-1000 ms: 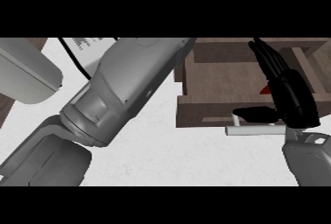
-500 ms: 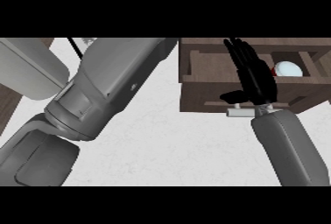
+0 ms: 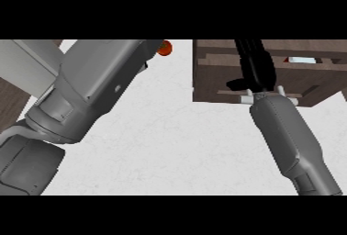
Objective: Pick up the can, place it into the drawer and close the drawer
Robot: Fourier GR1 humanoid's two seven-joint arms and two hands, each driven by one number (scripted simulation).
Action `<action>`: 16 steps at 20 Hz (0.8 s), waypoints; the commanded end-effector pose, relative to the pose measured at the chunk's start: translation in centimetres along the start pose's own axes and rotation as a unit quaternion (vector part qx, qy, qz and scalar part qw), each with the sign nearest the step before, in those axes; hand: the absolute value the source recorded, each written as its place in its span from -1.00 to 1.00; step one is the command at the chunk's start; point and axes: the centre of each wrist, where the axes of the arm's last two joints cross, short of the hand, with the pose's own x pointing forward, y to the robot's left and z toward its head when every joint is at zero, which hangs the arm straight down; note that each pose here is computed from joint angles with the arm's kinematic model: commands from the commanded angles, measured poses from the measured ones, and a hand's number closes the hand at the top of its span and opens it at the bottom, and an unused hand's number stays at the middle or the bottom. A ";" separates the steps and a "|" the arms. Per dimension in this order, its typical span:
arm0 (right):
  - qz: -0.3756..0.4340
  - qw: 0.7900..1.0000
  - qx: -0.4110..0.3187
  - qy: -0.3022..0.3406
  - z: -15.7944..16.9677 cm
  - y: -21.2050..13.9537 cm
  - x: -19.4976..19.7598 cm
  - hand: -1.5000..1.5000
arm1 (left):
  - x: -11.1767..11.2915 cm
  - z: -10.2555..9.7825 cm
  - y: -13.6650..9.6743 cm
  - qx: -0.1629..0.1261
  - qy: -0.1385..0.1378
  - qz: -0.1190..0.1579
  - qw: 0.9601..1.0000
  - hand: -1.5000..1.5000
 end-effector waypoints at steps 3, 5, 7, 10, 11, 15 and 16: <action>0.018 0.999 -0.043 0.000 -3.9 -0.8 0.6 -1.00 | -0.1 0.3 0.5 0.003 0.010 0.000 1.000 -1.00; 0.028 0.999 -0.036 0.023 -4.6 -1.0 0.4 -1.00 | -1.2 0.3 2.0 -0.011 0.019 0.009 1.000 -1.00; 0.028 0.998 -0.054 -0.002 -4.9 -0.5 1.2 -1.00 | -0.8 -0.3 3.6 0.003 0.006 0.004 1.000 -1.00; 0.035 0.998 -0.052 0.015 -5.4 -0.8 0.5 -1.00 | -1.1 0.2 4.1 -0.008 0.008 -0.010 1.000 -1.00; 0.030 0.997 -0.069 0.003 -6.2 -1.4 1.4 -1.00 | -0.4 0.1 4.2 -0.004 0.023 -0.004 1.000 -1.00; 0.035 0.997 -0.068 0.012 -8.3 -3.4 1.5 -1.00 | 0.0 0.2 5.5 -0.021 0.005 -0.004 1.000 -1.00; 0.028 0.997 -0.074 0.006 -8.5 -3.2 2.7 -1.00 | -0.7 0.5 5.3 -0.018 0.012 -0.006 1.000 -1.00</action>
